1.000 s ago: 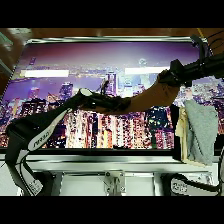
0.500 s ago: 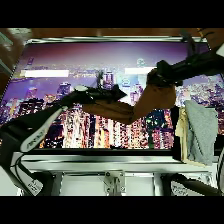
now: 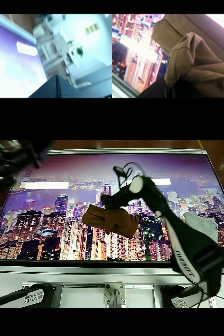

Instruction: Fold the shirts.

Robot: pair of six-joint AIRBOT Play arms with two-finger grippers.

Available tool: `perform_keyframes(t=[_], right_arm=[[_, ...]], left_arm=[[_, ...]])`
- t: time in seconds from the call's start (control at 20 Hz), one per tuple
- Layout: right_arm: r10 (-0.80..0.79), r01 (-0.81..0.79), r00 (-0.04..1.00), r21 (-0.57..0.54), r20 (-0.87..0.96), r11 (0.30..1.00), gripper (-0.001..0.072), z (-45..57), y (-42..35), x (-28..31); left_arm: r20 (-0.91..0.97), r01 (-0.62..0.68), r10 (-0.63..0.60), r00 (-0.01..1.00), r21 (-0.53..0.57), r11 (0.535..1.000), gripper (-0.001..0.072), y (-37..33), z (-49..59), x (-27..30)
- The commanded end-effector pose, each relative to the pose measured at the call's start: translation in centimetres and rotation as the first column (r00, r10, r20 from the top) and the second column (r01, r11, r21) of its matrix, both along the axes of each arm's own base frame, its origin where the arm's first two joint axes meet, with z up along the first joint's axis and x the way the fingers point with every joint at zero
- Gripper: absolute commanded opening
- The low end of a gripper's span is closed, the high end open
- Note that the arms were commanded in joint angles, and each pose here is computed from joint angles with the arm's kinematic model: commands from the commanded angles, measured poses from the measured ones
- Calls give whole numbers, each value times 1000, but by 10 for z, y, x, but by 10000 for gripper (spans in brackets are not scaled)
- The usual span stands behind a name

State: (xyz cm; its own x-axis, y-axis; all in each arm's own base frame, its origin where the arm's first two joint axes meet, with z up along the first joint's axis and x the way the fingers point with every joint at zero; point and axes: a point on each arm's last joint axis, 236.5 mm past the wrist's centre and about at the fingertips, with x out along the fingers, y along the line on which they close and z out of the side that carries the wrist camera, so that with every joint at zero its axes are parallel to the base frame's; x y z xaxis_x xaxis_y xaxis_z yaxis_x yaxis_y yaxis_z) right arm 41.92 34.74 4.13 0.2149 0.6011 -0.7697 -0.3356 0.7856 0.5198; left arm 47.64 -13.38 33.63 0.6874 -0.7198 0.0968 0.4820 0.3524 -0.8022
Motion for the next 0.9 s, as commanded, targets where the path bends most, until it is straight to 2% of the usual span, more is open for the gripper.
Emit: perform_keyframes(t=[0.0,0.05,0.1,0.15,0.2,0.3,0.4,0.5,0.55,0.65,0.7,0.75,0.8,0.85], right_arm=[[-116,115,993,153,-6,981,83,-49,74,21],[-171,173,985,223,-27,959,207,-51,87,29],[-239,247,969,301,-63,921,491,-48,97,41],[-296,311,950,361,-97,879,594,-42,101,51],[-343,356,933,404,-108,843,594,-34,102,61],[-376,377,922,437,-92,817,594,-16,93,73],[-322,315,945,420,-56,851,594,0,81,69],[-205,198,979,338,-14,920,594,8,54,55],[-142,137,990,254,3,957,594,5,31,47],[-38,36,998,-38,-51,999,593,-19,-51,23],[-35,5,989,-212,-142,977,597,-35,-104,4],[-73,-34,961,-373,-267,927,683,-50,-162,-21],[-113,-76,920,-452,-376,889,684,-58,-202,-44],[-156,-81,875,-457,-457,886,683,-66,-225,-60]], left_arm=[[186,-23,9,983,73,997,37,31,72,-76],[221,-18,-3,975,95,995,37,29,84,-95],[248,-16,-13,969,117,993,37,26,92,-110],[270,-17,-22,963,142,990,37,21,98,-122],[284,-24,-28,958,175,984,37,16,99,-132],[291,-40,-31,956,237,971,37,11,95,-139],[279,-55,-26,960,278,959,37,12,86,-136],[262,-67,-16,965,304,950,37,15,77,-130],[254,-71,-12,967,316,946,37,16,73,-127],[246,-83,-4,969,342,936,37,19,66,-125],[242,-89,0,970,356,930,37,20,64,-123],[237,-96,5,971,374,922,37,22,59,-122],[232,-103,10,973,393,914,37,24,55,-120],[224,-108,13,974,414,904,37,25,50,-119]])
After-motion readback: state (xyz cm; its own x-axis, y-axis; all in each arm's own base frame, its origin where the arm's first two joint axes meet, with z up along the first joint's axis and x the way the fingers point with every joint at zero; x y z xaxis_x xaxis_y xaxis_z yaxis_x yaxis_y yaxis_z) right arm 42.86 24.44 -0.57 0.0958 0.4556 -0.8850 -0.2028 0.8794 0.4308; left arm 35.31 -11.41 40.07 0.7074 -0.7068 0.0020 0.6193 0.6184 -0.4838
